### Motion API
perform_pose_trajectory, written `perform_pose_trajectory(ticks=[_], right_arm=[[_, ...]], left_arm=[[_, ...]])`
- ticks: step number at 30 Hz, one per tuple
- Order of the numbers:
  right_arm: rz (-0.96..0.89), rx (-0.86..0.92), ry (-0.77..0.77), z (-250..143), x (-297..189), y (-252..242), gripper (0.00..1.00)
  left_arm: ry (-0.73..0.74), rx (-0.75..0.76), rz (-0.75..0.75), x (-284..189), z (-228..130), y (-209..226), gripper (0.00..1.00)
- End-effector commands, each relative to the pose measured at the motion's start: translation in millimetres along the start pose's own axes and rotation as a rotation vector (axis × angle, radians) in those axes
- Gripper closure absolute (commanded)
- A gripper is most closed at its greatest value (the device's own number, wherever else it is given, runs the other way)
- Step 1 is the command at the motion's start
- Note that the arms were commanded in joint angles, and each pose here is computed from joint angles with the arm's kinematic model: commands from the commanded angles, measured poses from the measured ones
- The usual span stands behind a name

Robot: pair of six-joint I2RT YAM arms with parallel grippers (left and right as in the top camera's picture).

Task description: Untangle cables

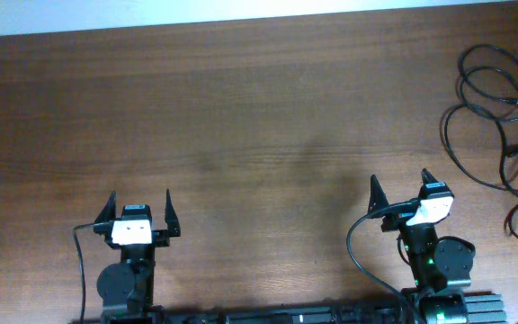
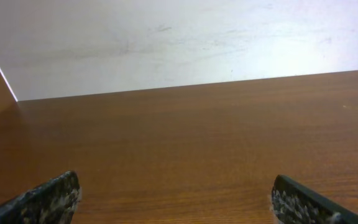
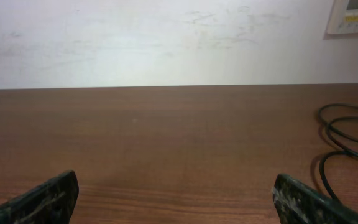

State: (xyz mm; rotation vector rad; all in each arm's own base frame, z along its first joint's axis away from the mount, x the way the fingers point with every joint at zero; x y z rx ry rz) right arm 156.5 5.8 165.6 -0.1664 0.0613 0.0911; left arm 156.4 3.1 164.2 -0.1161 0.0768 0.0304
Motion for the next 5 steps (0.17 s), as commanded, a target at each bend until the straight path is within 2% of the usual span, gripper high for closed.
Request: perform_pose_trajectory(ticks=[1,5], right_arm=[[-0.006,0.001,0.001,-1.4,-0.3,-0.1,0.01],[-0.007,0.001,0.001,-1.4,-0.3,-0.1,0.01]], left_arm=[[0.001,-0.001,0.006,-0.2,-0.8,0.6,0.01],[0.001,-0.002,0.006,-0.2,-0.8,0.6,0.01]])
Point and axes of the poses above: each gripper's point midway between its finger pads, its own x axis out along the fingers, its own y axis along the line the jaws close on, z = x × y, the point moved 9 cm from there along -x, back along the fingers, and after that the axes turned 13 degrees about -x, right-handed, at the moved point
